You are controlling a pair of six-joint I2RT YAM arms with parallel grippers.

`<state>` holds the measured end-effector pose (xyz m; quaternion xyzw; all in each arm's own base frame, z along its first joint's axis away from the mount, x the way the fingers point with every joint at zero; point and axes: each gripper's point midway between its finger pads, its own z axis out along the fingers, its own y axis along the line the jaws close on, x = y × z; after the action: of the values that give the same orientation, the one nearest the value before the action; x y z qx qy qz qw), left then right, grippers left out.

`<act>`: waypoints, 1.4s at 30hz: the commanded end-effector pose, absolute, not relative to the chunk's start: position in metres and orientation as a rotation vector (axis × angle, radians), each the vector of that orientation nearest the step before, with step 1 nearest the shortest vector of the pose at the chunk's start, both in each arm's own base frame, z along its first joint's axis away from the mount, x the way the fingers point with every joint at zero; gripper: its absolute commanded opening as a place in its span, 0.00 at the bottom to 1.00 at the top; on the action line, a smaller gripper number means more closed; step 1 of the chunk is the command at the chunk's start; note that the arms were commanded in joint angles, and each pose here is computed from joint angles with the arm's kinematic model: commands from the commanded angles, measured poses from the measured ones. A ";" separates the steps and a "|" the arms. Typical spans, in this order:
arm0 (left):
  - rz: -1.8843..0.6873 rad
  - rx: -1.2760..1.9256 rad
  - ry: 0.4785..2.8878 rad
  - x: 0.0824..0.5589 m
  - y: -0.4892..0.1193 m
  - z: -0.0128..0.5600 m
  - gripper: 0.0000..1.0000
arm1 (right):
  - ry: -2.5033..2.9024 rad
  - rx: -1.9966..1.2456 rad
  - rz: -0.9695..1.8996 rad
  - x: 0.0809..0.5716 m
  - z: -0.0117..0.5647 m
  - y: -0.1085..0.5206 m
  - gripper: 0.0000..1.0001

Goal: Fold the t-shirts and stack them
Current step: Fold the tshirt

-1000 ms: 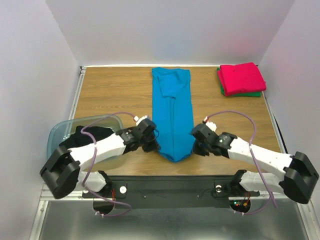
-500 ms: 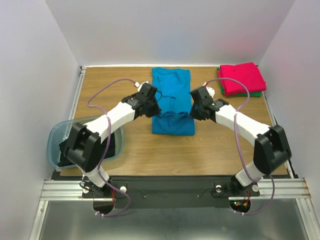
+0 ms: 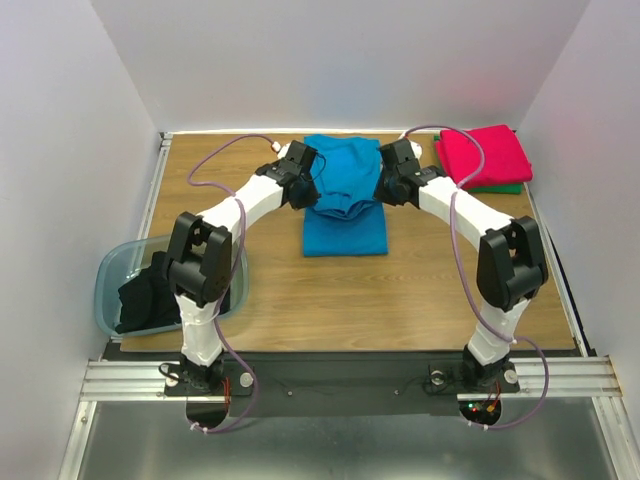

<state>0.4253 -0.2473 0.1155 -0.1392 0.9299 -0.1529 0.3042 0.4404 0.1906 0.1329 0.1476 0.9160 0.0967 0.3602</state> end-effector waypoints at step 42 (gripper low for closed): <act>-0.584 -0.263 2.564 0.360 -0.232 0.063 0.94 | 2.583 0.482 0.391 0.372 0.057 0.170 1.00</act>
<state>0.3622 -0.2191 0.0640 -0.0947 0.9481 -0.1762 0.2470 0.3650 0.1613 0.0477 0.1642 0.9540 0.1100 0.2254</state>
